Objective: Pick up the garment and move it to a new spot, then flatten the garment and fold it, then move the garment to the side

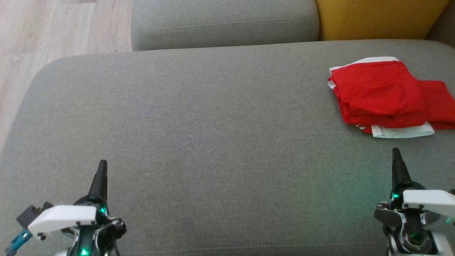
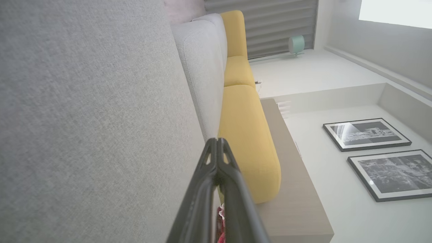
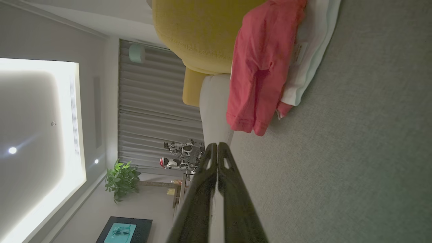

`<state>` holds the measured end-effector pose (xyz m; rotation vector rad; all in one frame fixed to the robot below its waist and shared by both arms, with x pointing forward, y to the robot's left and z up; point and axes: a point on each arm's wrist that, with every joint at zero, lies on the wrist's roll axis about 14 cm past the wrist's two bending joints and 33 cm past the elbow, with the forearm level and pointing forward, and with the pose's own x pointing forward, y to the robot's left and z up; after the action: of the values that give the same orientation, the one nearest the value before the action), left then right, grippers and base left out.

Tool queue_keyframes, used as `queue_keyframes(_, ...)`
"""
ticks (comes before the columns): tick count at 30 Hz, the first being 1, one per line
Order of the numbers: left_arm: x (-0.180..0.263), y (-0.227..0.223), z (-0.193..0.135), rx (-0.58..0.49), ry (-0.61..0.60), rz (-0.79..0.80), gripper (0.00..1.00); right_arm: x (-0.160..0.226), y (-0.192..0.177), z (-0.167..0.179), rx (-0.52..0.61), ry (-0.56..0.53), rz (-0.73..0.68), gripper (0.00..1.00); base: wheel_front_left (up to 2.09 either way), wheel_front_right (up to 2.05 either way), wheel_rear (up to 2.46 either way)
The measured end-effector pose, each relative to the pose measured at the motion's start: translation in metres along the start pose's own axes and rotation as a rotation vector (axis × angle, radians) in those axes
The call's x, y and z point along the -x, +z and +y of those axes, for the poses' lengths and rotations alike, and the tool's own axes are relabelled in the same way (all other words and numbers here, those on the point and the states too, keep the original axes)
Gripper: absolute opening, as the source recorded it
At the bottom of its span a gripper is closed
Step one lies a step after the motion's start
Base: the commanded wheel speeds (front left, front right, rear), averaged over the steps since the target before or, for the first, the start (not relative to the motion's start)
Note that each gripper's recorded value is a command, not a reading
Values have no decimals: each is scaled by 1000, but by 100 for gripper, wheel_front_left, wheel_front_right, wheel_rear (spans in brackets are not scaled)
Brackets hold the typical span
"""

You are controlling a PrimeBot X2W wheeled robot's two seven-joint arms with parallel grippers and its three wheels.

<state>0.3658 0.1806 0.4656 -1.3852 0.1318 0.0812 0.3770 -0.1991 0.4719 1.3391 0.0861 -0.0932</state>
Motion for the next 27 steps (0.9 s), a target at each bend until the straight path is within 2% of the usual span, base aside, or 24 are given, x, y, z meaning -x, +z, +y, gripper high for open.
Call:
queue_keyframes(19,-6,5,-11,182,-46,10,0,1,10,6,-224,32,-14,0,0,0,0)
queue_keyframes(27,-6,9,-10,192,-46,0,0,1,11,7,-233,37,-16,0,0,0,0)
